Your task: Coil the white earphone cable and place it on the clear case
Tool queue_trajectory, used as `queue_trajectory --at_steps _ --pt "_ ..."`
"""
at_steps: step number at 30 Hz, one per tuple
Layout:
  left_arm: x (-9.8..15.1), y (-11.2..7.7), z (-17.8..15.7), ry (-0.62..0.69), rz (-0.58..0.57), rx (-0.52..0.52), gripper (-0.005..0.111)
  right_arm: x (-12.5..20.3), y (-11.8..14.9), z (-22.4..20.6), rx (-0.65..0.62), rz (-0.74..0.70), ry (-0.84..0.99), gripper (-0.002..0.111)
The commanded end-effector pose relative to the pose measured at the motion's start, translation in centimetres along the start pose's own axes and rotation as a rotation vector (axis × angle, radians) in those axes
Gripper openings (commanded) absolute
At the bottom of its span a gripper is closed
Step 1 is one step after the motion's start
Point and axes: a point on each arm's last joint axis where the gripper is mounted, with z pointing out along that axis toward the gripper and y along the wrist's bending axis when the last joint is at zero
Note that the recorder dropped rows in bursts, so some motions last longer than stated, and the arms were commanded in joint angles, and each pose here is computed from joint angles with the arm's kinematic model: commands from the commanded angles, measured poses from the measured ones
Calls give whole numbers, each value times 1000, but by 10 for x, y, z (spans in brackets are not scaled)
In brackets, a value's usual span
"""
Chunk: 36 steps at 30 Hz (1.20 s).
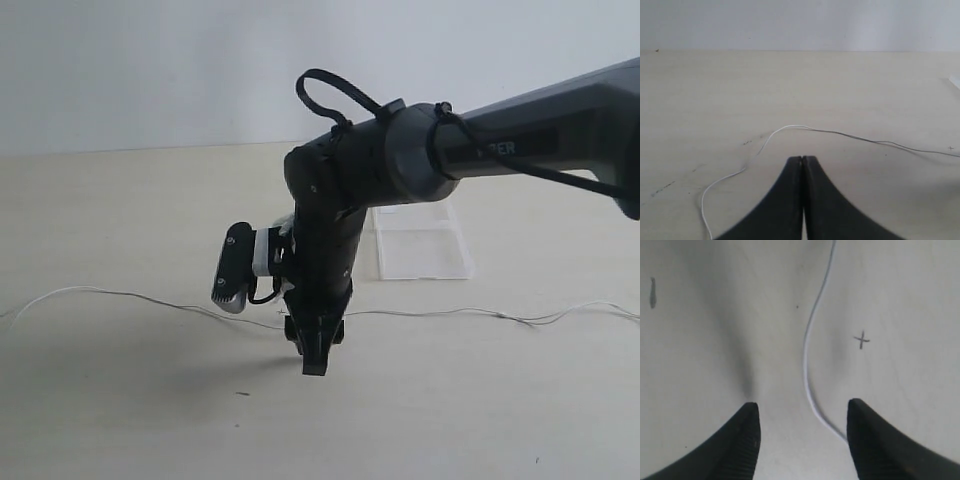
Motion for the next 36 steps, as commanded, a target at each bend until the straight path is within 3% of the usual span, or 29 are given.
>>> queue_trajectory --at_steps 1,10,17,26,28,29,31,36 --pt "0 0 0 -10 -15 2 0 -1 -1 0 12 -4 6 52" --pt "0 0 0 -10 -15 2 0 -1 -7 0 49 -1 -22 52" --pt "0 0 0 -10 -15 2 0 -7 -4 0 7 75 -90 52" --pt "0 0 0 -10 -15 2 0 -6 -4 18 7 68 -76 52" --pt "0 0 0 -10 -15 2 0 -5 -3 22 -1 70 -70 43" --pt "0 0 0 -10 -15 2 0 -5 -3 22 -2 70 -69 33" --pt "0 0 0 -10 -15 2 0 -5 -3 22 -5 70 -65 2" --pt "0 0 0 -10 -15 2 0 -2 -3 -7 3 62 -43 0"
